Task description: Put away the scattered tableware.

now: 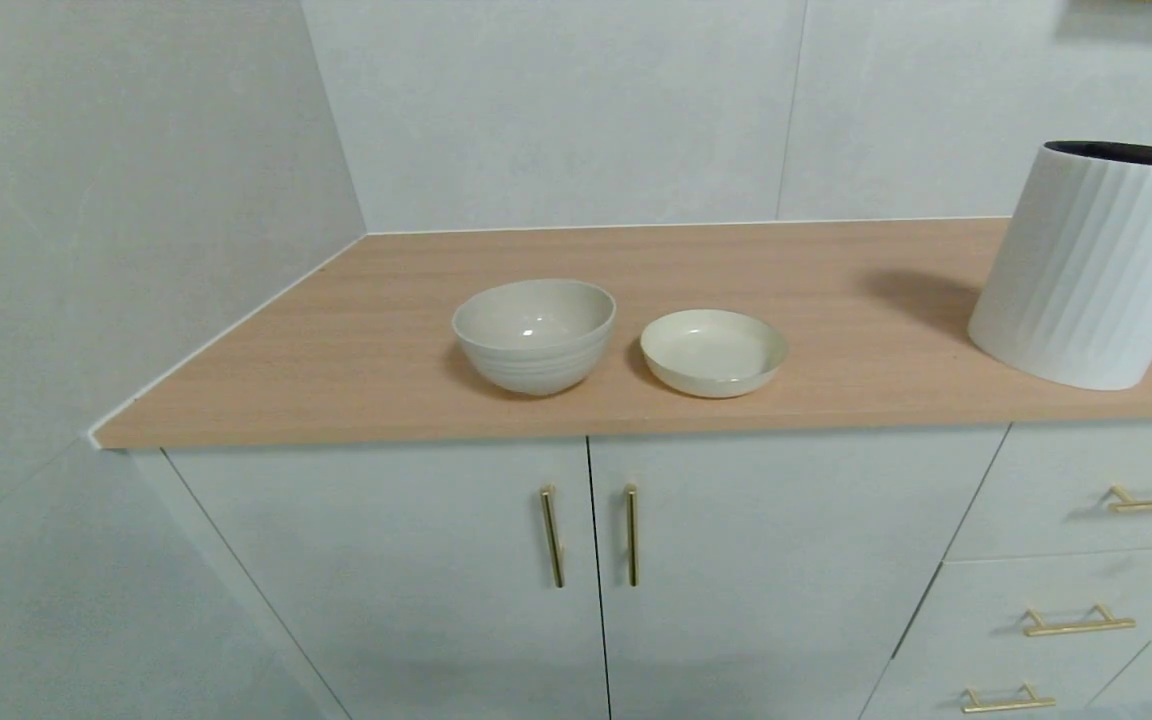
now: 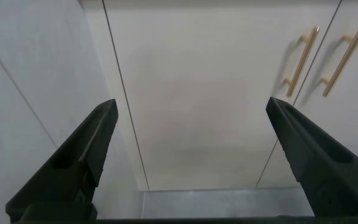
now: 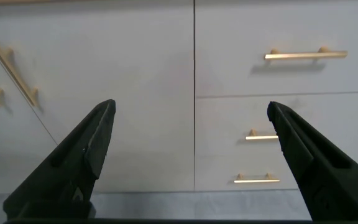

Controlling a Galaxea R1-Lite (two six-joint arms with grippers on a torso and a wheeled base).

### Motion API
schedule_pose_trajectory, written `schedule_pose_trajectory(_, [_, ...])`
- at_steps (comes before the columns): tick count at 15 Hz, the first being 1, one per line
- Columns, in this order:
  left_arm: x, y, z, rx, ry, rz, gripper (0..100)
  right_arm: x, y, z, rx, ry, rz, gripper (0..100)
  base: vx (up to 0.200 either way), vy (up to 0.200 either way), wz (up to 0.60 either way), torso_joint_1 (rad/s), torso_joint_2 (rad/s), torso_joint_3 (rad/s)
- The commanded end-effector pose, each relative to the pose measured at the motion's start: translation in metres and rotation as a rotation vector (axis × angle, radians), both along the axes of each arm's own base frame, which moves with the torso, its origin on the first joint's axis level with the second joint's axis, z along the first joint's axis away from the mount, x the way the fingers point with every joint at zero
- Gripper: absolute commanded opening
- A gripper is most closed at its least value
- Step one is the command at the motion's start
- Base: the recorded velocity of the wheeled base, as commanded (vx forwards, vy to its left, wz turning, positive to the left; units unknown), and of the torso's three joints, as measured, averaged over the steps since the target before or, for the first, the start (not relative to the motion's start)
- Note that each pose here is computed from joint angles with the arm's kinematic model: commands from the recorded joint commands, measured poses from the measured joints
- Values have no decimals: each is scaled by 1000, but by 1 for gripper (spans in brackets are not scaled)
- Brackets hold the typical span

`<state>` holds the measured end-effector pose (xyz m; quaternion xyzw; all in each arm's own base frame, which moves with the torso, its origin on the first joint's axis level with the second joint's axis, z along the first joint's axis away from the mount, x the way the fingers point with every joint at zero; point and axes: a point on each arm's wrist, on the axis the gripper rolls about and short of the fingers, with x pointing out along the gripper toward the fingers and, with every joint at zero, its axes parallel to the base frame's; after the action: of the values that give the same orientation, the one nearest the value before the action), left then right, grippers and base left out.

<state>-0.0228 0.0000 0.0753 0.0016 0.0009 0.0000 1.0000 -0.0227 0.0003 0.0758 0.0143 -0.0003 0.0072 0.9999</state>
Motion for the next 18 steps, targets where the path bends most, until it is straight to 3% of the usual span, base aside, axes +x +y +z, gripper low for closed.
schedule_pose_trajectory(1, [0,0,0,0,0,0,100,0,0,0,1,-1,1,100,0,0,0,-173,466,300])
schedule_pose_trajectory(10, [0,0,0,0,0,0,100,0,0,0,-1,-1,2,100,0,0,0,-121,420,294])
schedule_pose_trajectory(16, [0,0,0,0,0,0,100,0,0,0,-1,-1,1,100,0,0,0,-8,34,16])
schedule_pose_trajectory(18, [0,0,0,0,0,0,100,0,0,0,-1,-1,1,100,0,200,0,0,5,7])
